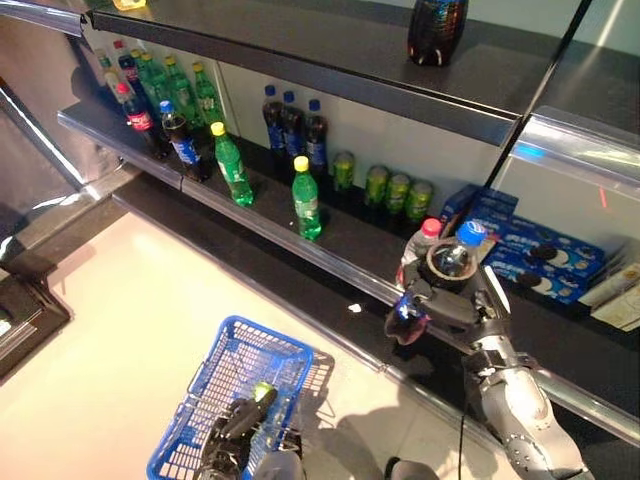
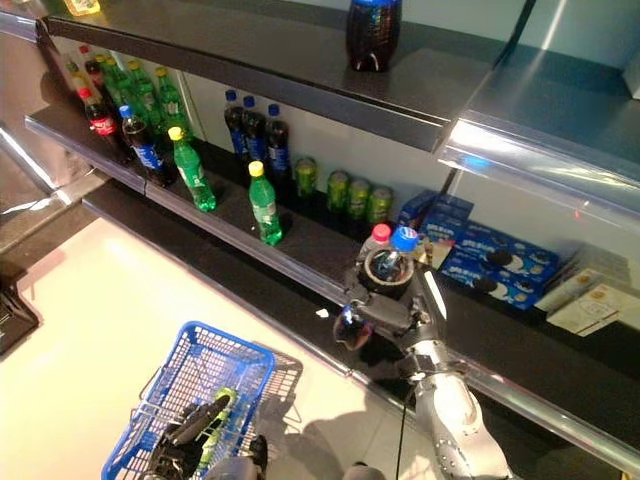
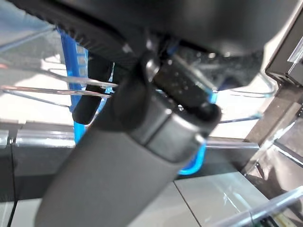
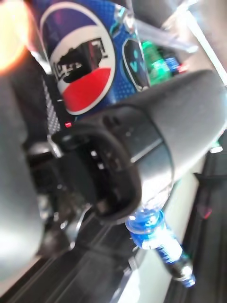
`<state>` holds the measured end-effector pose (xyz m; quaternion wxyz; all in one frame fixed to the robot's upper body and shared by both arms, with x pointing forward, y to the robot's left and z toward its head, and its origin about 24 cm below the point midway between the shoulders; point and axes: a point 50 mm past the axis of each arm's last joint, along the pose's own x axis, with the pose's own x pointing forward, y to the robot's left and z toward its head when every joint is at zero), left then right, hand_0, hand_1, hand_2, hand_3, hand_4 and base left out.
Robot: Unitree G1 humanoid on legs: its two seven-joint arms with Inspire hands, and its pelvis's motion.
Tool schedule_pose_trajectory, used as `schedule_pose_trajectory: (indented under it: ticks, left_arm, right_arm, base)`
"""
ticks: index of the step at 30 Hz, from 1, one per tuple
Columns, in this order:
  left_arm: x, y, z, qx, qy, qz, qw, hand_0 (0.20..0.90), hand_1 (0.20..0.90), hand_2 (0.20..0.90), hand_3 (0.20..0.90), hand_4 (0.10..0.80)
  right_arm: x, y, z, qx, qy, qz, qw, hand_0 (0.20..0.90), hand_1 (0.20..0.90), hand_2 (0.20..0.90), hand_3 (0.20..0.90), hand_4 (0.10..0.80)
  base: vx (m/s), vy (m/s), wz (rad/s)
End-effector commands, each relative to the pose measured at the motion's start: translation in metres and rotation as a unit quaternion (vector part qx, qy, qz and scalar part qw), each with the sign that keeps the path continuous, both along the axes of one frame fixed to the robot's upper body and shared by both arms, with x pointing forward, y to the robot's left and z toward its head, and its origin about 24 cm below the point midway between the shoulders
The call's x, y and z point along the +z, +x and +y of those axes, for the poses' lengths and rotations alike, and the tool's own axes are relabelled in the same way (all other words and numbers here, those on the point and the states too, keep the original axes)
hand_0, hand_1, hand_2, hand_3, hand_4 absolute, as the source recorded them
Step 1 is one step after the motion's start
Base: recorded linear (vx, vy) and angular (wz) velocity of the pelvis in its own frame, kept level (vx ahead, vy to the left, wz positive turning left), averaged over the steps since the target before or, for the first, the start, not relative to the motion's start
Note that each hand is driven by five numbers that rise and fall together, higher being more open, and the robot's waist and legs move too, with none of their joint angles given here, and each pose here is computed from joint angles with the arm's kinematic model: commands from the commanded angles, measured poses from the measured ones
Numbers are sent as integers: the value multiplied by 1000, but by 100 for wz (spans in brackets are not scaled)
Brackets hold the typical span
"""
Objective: Pick up the drink and place into the basket.
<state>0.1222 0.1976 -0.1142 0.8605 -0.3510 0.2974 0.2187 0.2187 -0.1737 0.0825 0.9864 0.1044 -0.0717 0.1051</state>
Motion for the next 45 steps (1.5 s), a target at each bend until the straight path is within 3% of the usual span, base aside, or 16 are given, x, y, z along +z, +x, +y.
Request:
schedule_pose_trajectory:
  ticks: [1,9,14,25,27,34,45]
  left_arm:
    - [63,55,9,-62,51,-205,975,300,300,300,200,100]
    - [91,64,-13,-138,44,-272,951,300,300,300,200,100]
    - [124,72,-36,-211,7,-342,916,300,300,300,200,100]
    - [181,79,-59,-263,-79,-464,842,300,300,300,200,100]
    - [199,79,-68,-292,-115,-505,804,300,300,300,200,100]
    - [231,80,-91,-358,-166,-563,726,300,300,300,200,100]
    - [243,66,-114,-436,-261,-572,644,300,300,300,200,100]
  right_arm:
    - [109,3,29,103,61,-268,956,300,300,300,200,100]
    - [117,2,53,136,83,-277,948,300,300,300,200,100]
    - [118,11,68,118,74,-267,953,300,300,300,200,100]
    - [101,23,85,93,107,-214,966,300,300,300,200,100]
    - [90,29,89,83,108,-188,973,300,300,300,200,100]
    - [66,38,109,75,85,-147,983,300,300,300,200,100]
    - [11,58,125,19,0,-47,999,300,300,300,200,100]
  base:
    - [-38,18,8]
    - [-36,20,9]
    - [-46,20,21]
    - [-31,14,24]
    - [-19,2,20]
    - [3,9,21]
    - [29,26,17]
